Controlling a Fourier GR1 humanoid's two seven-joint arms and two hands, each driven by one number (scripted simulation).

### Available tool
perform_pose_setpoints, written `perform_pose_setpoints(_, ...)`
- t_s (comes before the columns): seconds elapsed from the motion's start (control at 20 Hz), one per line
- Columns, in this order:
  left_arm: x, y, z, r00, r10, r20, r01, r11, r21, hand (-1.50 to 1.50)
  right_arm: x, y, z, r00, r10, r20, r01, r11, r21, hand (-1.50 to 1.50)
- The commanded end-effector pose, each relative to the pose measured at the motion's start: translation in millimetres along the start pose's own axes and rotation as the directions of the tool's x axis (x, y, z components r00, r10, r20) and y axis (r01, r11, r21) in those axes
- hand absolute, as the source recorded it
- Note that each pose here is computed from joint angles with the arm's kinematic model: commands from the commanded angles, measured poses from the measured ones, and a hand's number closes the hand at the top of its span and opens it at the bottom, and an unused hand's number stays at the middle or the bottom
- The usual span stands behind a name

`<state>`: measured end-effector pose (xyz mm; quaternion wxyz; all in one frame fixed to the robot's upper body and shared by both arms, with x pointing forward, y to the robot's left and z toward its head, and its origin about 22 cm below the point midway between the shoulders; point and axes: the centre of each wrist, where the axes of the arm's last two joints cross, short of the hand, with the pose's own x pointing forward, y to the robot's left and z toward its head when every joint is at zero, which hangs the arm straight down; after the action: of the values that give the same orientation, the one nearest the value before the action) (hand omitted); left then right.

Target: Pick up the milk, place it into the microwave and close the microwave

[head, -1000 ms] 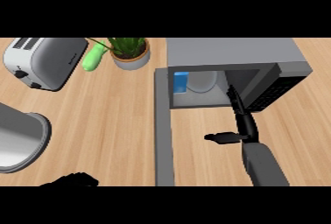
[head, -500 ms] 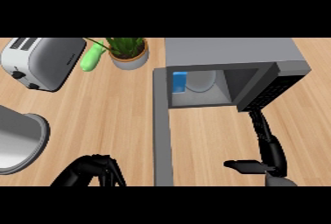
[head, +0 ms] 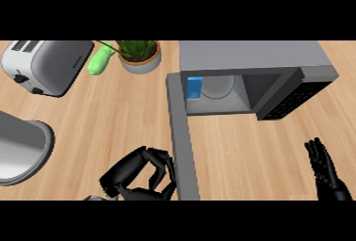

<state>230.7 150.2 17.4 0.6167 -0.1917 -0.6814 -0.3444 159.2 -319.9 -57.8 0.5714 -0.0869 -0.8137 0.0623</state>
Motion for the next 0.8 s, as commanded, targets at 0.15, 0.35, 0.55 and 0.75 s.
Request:
perform_pose_setpoints(0.15,-38.4,-53.6,-54.4,0.999,-0.033,-0.032,0.028,0.989,-0.148,1.50,27.3,-19.7,11.9,0.998,-0.019,0.066,0.020,1.000,-0.014,-1.50)
perform_pose_setpoints(0.35,-59.1,-64.3,-69.9,1.000,-0.011,-0.022,0.006,0.979,-0.205,1.50,44.0,-41.1,30.9,0.994,-0.029,0.109,0.027,0.999,0.021,-1.50)
perform_pose_setpoints(0.55,-52.7,-98.3,-78.0,0.999,-0.050,-0.017,0.047,0.985,-0.163,1.50,56.6,-37.7,14.5,0.985,-0.096,0.144,0.092,0.995,0.039,-1.50)
perform_pose_setpoints(0.75,-47.3,-96.4,-89.8,0.995,-0.084,-0.046,0.082,0.995,-0.054,1.50,79.8,-53.5,1.9,0.971,-0.063,0.229,0.045,0.995,0.084,-1.50)
